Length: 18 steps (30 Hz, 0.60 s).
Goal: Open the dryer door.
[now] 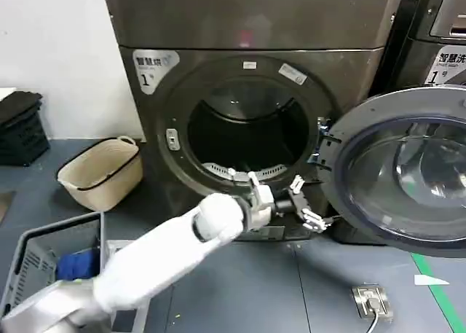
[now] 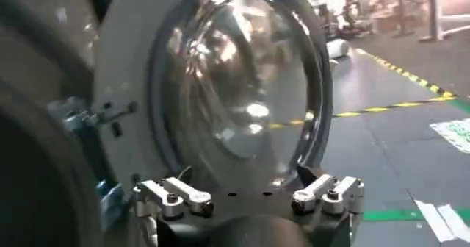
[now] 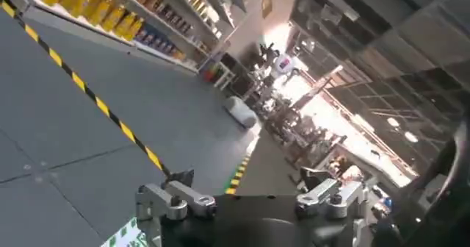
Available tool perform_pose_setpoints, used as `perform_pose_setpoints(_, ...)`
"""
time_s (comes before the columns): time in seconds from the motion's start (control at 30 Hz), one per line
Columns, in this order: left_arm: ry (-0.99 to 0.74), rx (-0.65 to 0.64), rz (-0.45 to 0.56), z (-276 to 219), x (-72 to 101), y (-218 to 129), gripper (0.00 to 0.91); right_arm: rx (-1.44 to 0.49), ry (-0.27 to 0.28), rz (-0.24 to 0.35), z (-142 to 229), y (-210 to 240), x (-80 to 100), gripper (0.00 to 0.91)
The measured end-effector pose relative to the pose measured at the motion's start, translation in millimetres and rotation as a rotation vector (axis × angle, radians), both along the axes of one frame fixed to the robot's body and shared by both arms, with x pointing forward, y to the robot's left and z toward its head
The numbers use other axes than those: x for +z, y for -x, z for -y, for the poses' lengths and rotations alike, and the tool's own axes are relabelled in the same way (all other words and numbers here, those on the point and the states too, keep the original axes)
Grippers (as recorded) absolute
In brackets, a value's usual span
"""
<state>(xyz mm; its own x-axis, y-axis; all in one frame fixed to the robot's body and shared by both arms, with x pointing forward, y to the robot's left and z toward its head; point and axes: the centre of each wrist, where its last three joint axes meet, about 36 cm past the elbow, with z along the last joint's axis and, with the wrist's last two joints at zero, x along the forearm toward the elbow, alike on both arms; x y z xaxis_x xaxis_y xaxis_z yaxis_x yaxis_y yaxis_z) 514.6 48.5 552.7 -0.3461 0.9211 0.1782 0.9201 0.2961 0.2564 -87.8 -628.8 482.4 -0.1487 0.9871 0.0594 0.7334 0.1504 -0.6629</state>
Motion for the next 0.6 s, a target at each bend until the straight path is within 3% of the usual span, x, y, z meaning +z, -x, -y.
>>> perform_pose_setpoints(0.17, -0.011, 0.048, -0.030, -41, 12.5, 26, 0.907, -0.006, -0.014, 0.000, 1, -8, -1.7, 0.907)
perform_pose_setpoints(0.33, -0.021, 0.175, -0.119, -89, 18.9, 55, 0.907, -0.024, -0.044, -0.009, -2, -13, 0.4, 0.907)
perform_pose_setpoints(0.47, -0.057, 0.305, -0.229, -129, 28.4, 77, 0.907, -0.041, -0.055, 0.019, -4, -18, 2.8, 0.907)
perform_pose_setpoints(0.6, -0.107, 0.398, -0.266, -163, 37.2, 96, 0.907, -0.040, -0.071, 0.049, -8, -26, 5.0, 0.907)
